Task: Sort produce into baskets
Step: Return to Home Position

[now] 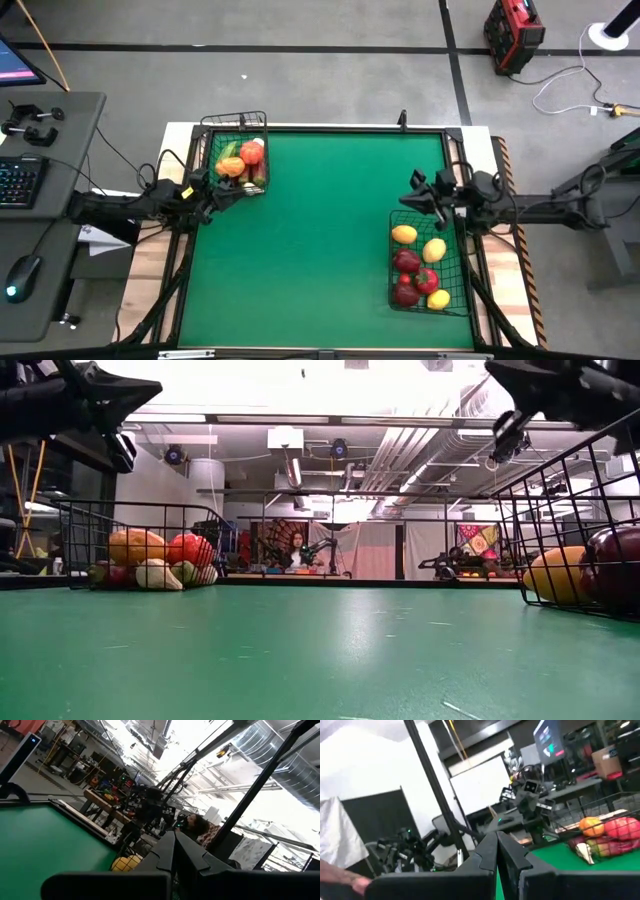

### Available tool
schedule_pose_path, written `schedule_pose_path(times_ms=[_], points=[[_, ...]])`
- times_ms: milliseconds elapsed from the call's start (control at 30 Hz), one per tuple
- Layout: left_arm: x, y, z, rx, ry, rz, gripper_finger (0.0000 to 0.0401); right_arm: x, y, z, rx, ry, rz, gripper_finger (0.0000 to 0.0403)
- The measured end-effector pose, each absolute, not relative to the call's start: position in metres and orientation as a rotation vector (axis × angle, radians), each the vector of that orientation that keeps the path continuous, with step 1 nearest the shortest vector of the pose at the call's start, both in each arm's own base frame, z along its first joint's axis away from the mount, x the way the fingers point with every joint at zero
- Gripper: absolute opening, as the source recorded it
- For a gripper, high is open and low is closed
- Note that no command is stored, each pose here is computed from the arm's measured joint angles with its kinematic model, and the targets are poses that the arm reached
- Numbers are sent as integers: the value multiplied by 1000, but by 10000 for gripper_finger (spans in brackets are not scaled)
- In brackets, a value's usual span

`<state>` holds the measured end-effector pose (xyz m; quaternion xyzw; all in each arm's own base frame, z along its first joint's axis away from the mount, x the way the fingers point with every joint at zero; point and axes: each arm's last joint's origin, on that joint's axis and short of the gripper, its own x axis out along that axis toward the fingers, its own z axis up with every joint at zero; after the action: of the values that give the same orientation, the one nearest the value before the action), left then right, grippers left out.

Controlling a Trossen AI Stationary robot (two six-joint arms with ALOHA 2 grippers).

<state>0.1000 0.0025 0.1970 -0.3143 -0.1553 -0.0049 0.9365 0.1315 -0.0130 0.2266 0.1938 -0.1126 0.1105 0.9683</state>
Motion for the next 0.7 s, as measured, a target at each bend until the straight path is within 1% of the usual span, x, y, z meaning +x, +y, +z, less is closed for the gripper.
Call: schedule_pose_path(times_ms=[233,300,533,700], points=[[100,2,197,-642,-317,-10,0,119,-10,199,363,-271,156,0],[100,2,197,-643,-317,-11,0,119,-10,192,339,-214,140,0],[100,2,197,-642,-313,-10,0,122,-10,172,443,-8,100,0],[100,2,197,-642,-312,-9,0,122,-10,159,463,129,61,0]])
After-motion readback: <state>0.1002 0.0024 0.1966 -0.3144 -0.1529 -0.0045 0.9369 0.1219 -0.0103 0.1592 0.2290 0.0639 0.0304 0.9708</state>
